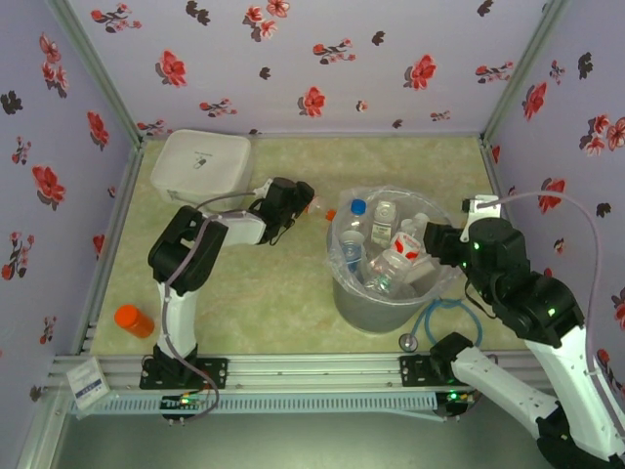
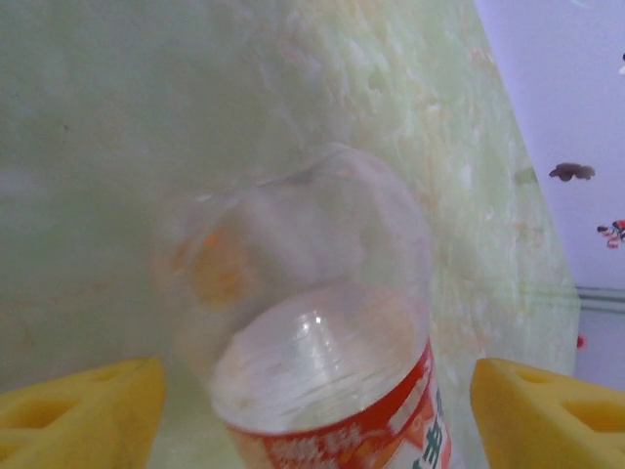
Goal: Put the plastic bottles in the bin
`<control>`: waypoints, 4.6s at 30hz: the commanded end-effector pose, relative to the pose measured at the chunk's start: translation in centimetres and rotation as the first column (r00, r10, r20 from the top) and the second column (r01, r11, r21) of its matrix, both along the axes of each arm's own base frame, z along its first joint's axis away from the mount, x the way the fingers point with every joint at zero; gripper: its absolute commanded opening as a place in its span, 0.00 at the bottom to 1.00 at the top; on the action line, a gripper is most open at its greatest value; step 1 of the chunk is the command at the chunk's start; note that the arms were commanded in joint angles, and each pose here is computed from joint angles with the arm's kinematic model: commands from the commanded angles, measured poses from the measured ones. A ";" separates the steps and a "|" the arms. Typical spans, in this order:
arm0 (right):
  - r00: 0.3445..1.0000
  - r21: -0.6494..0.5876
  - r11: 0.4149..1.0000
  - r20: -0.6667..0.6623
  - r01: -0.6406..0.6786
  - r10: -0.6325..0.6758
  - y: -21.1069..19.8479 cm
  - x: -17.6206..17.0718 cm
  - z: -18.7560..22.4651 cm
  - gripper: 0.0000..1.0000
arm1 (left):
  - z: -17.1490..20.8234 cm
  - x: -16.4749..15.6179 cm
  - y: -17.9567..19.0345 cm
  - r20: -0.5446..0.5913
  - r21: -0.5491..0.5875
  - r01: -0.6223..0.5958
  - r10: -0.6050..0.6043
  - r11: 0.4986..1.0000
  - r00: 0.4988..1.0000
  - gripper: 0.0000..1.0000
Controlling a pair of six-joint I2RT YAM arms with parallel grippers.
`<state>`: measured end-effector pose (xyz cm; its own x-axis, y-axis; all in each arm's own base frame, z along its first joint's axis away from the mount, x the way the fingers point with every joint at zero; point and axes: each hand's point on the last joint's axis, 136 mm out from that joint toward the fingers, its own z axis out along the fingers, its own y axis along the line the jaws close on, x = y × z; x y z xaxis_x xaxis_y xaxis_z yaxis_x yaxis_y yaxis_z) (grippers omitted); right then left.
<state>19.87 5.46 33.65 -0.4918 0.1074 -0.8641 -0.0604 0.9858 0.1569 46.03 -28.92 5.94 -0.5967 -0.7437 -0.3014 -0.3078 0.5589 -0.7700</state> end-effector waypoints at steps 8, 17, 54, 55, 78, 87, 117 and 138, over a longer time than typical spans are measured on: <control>0.999 -0.044 0.998 0.027 0.046 -0.045 -2.0 -1.1 0.4 0.64 | 2.6 1.3 0.4 0.071 -0.016 -0.006 0.007 1.000 0.997 0.55; 0.998 -0.040 0.998 0.039 0.047 -0.045 -2.2 -1.3 0.9 0.62 | 7.9 1.0 1.7 0.173 0.002 0.013 -0.013 1.000 0.985 0.41; 0.986 -0.083 0.985 0.093 0.149 -0.142 -4.1 -0.9 4.8 0.59 | 33.7 -28.0 -19.0 0.406 0.478 0.808 -0.902 0.344 0.144 0.34; 0.985 -0.081 0.985 0.095 0.151 -0.143 -4.2 -1.0 4.9 0.59 | 32.9 -28.1 -19.7 0.382 0.481 0.813 -0.913 0.327 0.141 0.34; 0.971 -0.031 0.988 -0.192 -0.149 0.141 3.0 0.1 -0.7 0.61 | 36.1 -24.3 -10.0 0.409 0.574 0.634 -0.852 0.518 0.326 0.84; 0.953 -0.087 0.993 -0.300 -0.078 0.048 1.3 -0.8 -5.7 0.55 | 30.6 -20.3 -4.2 0.340 0.528 0.567 -0.769 0.633 0.542 0.77; 0.943 0.112 0.994 -0.328 -0.021 0.057 0.1 -5.8 -5.2 0.46 | 26.8 -18.6 15.5 0.377 0.650 0.131 -0.468 0.748 0.799 0.99; 0.901 0.374 0.884 -0.216 -0.279 0.376 15.0 6.7 -4.4 0.44 | 21.2 -20.8 24.1 0.248 0.776 -0.014 -0.285 0.630 0.926 1.00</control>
<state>24.31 16.81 27.04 -0.7971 0.1239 -0.5910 -0.1825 0.8836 0.4313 25.52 -6.64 28.33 -0.4147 -0.1078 -0.9035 0.0667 0.9867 -0.1483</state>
